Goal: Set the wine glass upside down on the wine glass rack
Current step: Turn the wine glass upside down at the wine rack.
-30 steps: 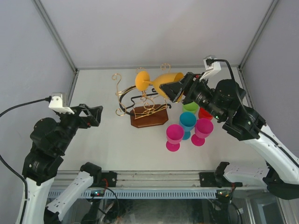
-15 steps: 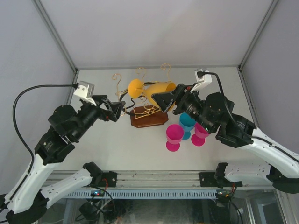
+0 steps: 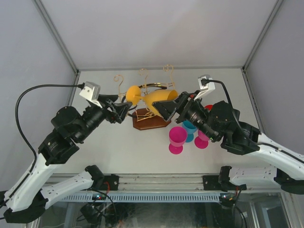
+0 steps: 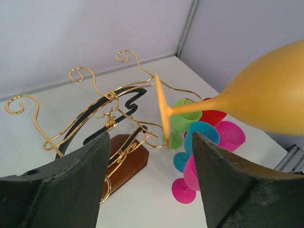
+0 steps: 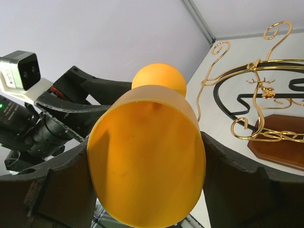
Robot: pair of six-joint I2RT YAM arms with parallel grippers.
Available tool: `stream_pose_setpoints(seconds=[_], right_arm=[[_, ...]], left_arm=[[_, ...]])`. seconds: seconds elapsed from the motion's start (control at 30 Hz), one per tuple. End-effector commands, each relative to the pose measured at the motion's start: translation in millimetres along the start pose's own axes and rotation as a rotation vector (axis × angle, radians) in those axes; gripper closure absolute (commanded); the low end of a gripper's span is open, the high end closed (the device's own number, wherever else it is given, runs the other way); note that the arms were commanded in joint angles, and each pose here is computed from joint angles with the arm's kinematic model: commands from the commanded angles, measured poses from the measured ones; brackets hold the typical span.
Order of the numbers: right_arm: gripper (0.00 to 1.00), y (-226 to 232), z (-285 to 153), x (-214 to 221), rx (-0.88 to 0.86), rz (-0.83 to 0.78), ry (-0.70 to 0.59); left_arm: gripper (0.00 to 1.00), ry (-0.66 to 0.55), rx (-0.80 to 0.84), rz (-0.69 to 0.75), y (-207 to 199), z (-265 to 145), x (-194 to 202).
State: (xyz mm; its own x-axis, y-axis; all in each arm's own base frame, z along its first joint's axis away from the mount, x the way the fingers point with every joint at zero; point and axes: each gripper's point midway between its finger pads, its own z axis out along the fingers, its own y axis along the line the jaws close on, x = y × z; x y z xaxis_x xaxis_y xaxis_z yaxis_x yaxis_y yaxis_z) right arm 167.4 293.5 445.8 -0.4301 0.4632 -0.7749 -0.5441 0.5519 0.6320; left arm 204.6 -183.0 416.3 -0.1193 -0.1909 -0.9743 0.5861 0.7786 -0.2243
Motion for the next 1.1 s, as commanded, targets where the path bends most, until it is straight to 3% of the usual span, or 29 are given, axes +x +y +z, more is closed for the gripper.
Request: stream_pose_setpoints(seconds=[0.0, 0.37, 0.5, 0.67, 0.73, 0.87, 1.07], right_arm=[[0.48, 22.5, -2.6, -9.8, -0.081, 0.049, -0.03], [0.48, 31.7, -7.5, -0.6, -0.124, 0.057, -0.002], [0.47, 29.9, -7.4, 2.6, -0.121, 0.052, 0.005], [0.46, 26.4, -6.8, 7.8, -0.111, 0.039, 0.02], [0.45, 26.6, -7.1, 8.0, -0.113, 0.037, 0.021], [0.37, 27.3, -8.0, 7.7, -0.121, 0.029, 0.024], [0.14, 16.6, -13.5, 1.9, -0.102, -0.001, 0.023]], left_arm=[[0.29, -0.037, -0.014, 0.025, 0.3, 5.4, -8.6], [0.51, -0.026, -0.046, 0.032, 5.7, 10.2, -3.7], [0.64, -0.026, -0.042, 0.029, 4.8, 11.4, -3.3], [0.92, -0.031, -0.031, 0.025, 2.8, 10.0, -4.5], [0.96, -0.031, -0.025, 0.026, 2.1, 8.5, -4.3], [1.0, -0.031, -0.026, 0.039, 3.8, 5.0, -3.2], [1.0, -0.025, -0.059, 0.091, 13.8, -7.4, -2.3]])
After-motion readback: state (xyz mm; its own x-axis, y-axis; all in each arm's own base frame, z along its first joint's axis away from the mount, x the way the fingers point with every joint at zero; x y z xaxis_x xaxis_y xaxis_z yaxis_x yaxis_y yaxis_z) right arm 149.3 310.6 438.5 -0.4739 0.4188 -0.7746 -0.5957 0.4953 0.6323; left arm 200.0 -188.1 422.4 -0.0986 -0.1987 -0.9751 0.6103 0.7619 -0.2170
